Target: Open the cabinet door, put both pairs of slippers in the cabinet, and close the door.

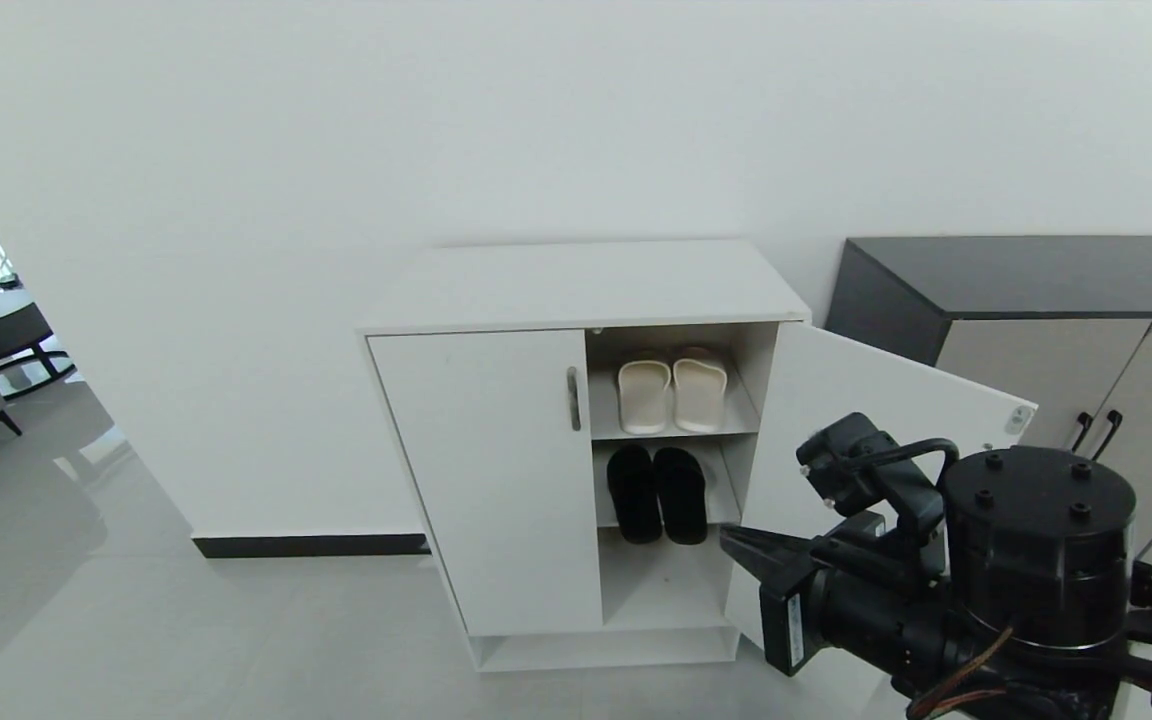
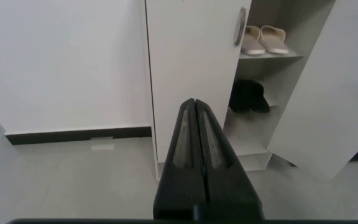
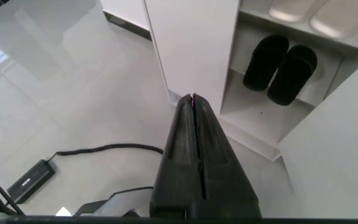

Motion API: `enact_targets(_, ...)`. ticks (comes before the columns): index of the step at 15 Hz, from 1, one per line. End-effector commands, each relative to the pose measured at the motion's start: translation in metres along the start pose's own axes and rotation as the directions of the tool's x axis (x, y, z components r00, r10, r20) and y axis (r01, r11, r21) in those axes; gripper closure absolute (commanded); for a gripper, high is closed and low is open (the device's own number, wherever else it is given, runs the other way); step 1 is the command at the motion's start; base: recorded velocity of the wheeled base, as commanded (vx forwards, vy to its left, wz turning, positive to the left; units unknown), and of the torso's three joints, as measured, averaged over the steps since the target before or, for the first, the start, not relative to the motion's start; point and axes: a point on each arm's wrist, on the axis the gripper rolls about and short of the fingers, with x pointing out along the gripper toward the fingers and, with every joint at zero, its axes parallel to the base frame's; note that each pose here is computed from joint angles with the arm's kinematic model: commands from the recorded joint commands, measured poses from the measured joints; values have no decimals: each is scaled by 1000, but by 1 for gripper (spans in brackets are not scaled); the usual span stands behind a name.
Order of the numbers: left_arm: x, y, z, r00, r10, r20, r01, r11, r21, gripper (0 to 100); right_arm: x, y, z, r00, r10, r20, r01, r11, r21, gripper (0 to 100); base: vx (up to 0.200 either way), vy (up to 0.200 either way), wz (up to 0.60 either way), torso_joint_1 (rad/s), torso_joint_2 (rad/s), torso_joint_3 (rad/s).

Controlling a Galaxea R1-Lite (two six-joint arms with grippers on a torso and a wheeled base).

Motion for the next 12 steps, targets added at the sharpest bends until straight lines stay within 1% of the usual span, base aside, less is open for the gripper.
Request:
enact_targets(1,0,0,0,1000,1,0,-1,1000,0,100,1,0,0,1000,1,-2,-1,1000,0,100,0,0,0,237,-525,-286)
enact_targets(10,0,0,0,1000,1,0,-1,1000,0,100,1,0,-2,1000,2,-8,-2,1000,-1,100,0,0,0,267,-577,-308)
enact_targets(12,0,0,0,1000,1,0,-1,1000,0,100,1,0,-2,1000,5,-8,-5,1000,0,100,0,0,0,224,-471,-244)
